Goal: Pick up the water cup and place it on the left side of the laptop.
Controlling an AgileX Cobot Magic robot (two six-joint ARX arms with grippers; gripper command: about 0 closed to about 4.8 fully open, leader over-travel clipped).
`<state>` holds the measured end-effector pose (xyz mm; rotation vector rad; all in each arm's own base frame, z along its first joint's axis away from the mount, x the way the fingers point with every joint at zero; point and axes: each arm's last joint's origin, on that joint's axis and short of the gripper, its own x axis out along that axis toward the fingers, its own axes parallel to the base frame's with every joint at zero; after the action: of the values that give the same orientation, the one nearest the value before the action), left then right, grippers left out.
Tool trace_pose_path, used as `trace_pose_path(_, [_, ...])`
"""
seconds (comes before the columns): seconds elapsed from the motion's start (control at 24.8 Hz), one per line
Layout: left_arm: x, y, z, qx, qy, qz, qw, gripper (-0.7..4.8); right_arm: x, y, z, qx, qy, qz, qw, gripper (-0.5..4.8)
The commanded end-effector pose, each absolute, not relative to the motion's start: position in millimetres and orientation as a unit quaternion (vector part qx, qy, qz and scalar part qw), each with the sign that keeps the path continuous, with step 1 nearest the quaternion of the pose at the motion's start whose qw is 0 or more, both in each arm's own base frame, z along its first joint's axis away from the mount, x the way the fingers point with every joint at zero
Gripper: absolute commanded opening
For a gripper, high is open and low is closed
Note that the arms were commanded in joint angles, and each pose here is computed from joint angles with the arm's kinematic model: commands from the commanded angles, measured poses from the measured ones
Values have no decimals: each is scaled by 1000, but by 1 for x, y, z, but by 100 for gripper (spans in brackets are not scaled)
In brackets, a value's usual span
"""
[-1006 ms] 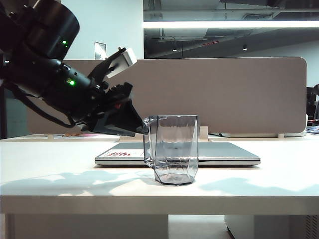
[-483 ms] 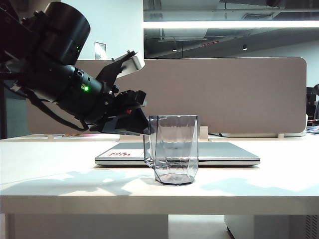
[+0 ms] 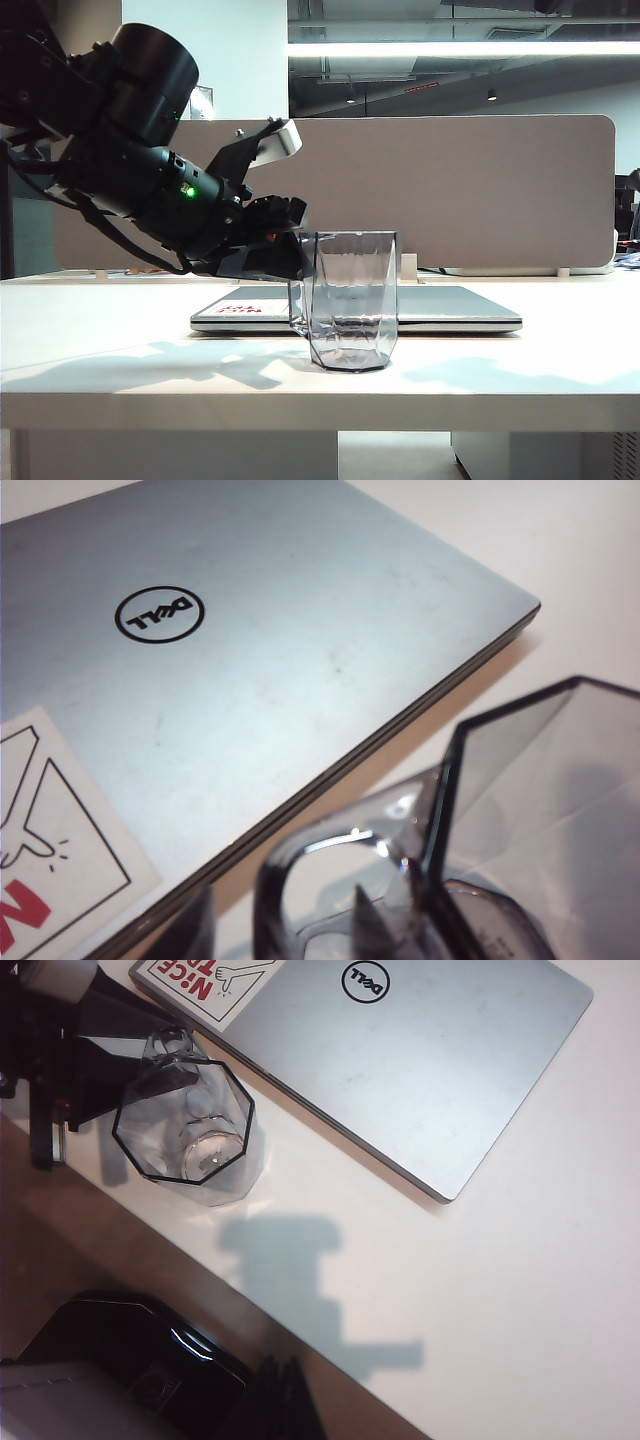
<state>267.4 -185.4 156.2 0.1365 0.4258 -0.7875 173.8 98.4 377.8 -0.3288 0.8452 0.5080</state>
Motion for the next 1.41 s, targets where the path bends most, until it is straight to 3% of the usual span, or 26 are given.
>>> trace_pose_path(0.04, [269, -188, 161, 63, 187, -384, 902, 109, 174, 99, 380, -155, 394, 242, 873, -6])
trace_pose_path(0.48, [270, -188, 164, 60, 170, -384, 905, -6, 174, 98, 380, -155, 394, 241, 873, -6])
trace_pose_path(1.41, [268, -187, 181, 26, 142, -392, 909, -6, 174, 98, 380, -155, 394, 241, 873, -6])
